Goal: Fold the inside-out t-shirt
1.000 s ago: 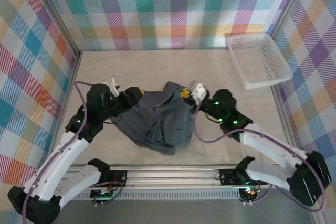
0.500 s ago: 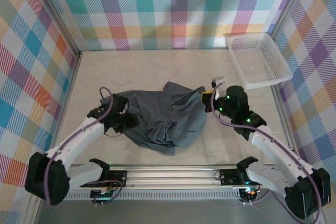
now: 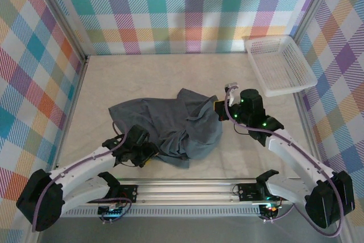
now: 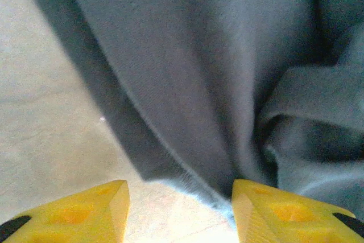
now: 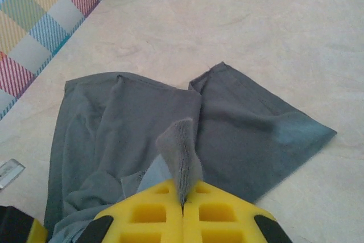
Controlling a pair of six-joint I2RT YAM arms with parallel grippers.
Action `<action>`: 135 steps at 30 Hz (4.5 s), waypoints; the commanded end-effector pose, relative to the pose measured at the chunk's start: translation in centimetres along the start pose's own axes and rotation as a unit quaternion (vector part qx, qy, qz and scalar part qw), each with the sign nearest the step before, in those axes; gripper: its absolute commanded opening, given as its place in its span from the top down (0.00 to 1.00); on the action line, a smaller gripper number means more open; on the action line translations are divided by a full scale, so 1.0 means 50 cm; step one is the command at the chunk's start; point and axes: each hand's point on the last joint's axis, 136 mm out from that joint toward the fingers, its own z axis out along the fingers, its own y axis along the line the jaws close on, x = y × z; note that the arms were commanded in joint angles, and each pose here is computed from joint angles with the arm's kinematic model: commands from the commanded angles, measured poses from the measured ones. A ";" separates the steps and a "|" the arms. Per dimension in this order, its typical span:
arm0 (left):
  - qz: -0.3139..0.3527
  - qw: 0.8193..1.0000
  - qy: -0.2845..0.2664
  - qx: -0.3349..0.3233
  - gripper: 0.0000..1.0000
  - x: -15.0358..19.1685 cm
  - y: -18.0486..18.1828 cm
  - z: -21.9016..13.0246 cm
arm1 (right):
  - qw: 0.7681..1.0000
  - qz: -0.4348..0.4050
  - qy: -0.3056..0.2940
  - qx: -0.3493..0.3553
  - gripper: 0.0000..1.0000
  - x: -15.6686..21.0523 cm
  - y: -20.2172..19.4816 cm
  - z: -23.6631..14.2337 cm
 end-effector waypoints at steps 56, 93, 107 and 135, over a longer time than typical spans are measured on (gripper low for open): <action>0.090 0.959 -0.183 0.196 1.00 -0.491 -0.333 -0.309 | 0.927 -0.016 -0.191 0.322 1.00 -0.447 -0.180 -0.258; 0.056 0.994 -0.069 0.068 0.71 -0.245 -0.145 0.060 | 0.979 0.080 -0.040 0.181 1.00 -0.216 -0.214 -0.099; 0.073 0.993 -0.077 0.050 0.72 -0.266 -0.156 0.060 | 0.981 0.083 -0.041 0.172 1.00 -0.219 -0.209 -0.096; 0.197 0.827 -0.451 0.271 1.00 -0.306 -0.486 -0.910 | 0.851 -0.055 -0.469 0.231 1.00 -0.716 0.011 -0.573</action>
